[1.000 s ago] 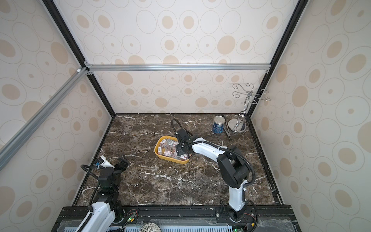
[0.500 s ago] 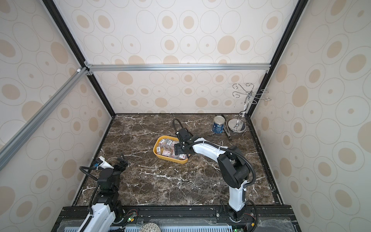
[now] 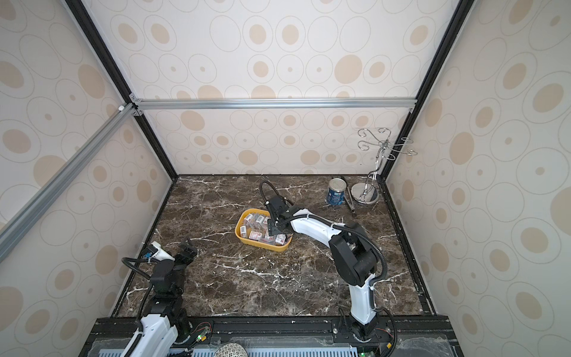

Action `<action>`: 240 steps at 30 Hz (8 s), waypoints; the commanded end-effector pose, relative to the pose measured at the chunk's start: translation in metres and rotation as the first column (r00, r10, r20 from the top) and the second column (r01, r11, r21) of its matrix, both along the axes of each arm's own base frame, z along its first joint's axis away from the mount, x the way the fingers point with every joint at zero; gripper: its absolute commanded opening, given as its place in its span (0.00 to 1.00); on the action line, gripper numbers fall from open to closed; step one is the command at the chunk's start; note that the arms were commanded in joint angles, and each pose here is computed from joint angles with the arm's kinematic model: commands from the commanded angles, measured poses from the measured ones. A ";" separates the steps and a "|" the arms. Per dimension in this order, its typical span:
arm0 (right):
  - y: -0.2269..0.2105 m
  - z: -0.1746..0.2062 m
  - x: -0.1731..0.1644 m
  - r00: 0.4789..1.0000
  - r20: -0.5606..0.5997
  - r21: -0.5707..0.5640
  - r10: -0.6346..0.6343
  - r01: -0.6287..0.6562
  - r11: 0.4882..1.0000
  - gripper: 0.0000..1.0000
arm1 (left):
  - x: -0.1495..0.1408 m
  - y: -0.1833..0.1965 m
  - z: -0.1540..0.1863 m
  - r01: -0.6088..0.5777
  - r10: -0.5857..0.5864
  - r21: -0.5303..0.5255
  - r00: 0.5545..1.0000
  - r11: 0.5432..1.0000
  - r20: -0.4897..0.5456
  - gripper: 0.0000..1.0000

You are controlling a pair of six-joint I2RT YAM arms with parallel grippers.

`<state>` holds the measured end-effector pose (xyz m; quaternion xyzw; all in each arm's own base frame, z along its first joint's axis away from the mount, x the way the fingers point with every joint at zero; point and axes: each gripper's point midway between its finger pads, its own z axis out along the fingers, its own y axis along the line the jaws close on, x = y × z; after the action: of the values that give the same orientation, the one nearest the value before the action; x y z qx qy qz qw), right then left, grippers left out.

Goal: Take the paper clips out of the storage box
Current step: Pick up the boxed paper clips from the storage box, then place the boxed paper clips at the center of the board, then pick up the boxed paper clips from the storage box.

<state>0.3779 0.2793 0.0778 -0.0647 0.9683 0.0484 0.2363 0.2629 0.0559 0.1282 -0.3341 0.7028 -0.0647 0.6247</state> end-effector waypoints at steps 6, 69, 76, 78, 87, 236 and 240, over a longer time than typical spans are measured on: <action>-0.030 -0.043 0.015 0.994 -0.100 -0.073 -0.049 0.042 0.996 0.84 | -0.003 0.003 0.000 -0.027 0.027 -0.018 1.000 0.999 0.014 0.96; -0.019 -0.094 -0.001 0.963 -0.269 -0.081 0.011 -0.034 0.996 0.81 | -0.008 0.007 0.003 -0.048 0.049 -0.022 0.998 0.999 0.044 0.97; -0.020 -0.081 0.006 0.974 -0.226 -0.082 -0.005 -0.014 0.997 0.67 | -0.008 0.007 0.003 -0.048 0.049 -0.023 0.998 0.999 0.043 0.97; -0.019 -0.073 0.009 0.978 -0.209 -0.072 -0.001 -0.014 0.997 0.66 | -0.008 0.007 0.003 -0.048 0.049 -0.022 0.998 0.999 0.044 0.97; -0.017 -0.012 0.023 0.996 -0.084 -0.026 0.004 -0.006 1.000 0.66 | -0.008 0.007 0.003 -0.051 0.052 -0.023 0.998 0.998 0.043 0.97; -0.257 0.002 -0.042 0.846 0.231 0.031 -0.481 0.487 0.873 0.85 | 0.096 -0.394 -0.051 0.884 -0.829 -0.126 0.361 0.450 -0.427 0.78; -0.257 0.002 -0.041 0.847 0.227 0.027 -0.480 0.487 0.873 0.85 | 0.094 -0.398 -0.051 0.892 -0.842 -0.138 0.342 0.431 -0.416 0.76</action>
<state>0.3338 0.0224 0.0765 0.1705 0.9201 -0.0344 0.3509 0.3622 -0.3306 0.0763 0.1136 0.8937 -0.2436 0.3593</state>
